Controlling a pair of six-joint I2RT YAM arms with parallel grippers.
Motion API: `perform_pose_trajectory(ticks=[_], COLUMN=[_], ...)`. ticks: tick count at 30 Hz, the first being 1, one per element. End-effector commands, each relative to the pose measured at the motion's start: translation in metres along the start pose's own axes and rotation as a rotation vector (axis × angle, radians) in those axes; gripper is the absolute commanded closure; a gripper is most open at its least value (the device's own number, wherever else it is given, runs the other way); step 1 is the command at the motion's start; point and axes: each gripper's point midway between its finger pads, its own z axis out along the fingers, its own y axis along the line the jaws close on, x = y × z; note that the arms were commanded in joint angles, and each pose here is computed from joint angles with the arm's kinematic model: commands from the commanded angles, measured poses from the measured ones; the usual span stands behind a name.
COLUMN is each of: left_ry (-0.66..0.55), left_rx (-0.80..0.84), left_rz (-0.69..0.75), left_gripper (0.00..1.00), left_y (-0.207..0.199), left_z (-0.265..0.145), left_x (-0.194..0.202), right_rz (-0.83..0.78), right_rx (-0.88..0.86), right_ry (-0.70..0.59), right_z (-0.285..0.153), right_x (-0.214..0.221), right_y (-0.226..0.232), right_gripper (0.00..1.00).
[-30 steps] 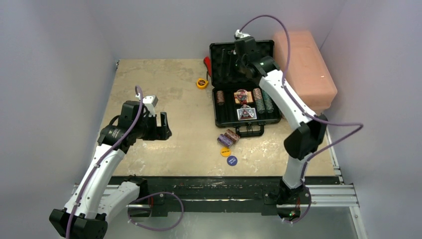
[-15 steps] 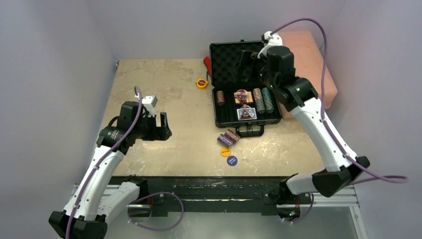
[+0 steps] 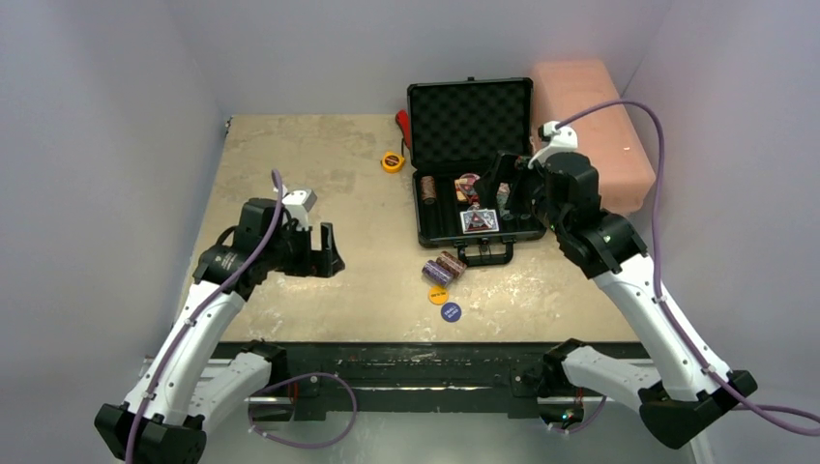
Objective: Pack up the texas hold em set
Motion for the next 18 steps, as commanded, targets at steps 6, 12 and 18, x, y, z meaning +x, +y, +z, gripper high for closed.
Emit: perform_pose_trajectory(ticks=[6, 12, 18], left_ry=[-0.003, 0.023, -0.03], left_rx=[0.042, 0.052, 0.036], left_rz=[0.025, 0.056, 0.202], left_gripper=[0.11, 0.11, 0.13], left_y=[-0.024, -0.051, -0.084], left_z=[0.005, 0.022, 0.048], left_x=[0.004, 0.011, 0.001], right_rz=[0.062, 0.007, -0.025], right_rx=[-0.094, -0.159, -0.154], right_ry=[0.052, 0.101, 0.114], right_z=[-0.017, -0.018, -0.006], right_x=[0.044, 0.062, 0.078], right_y=[0.001, 0.006, 0.0], right_gripper=[0.01, 0.01, 0.01])
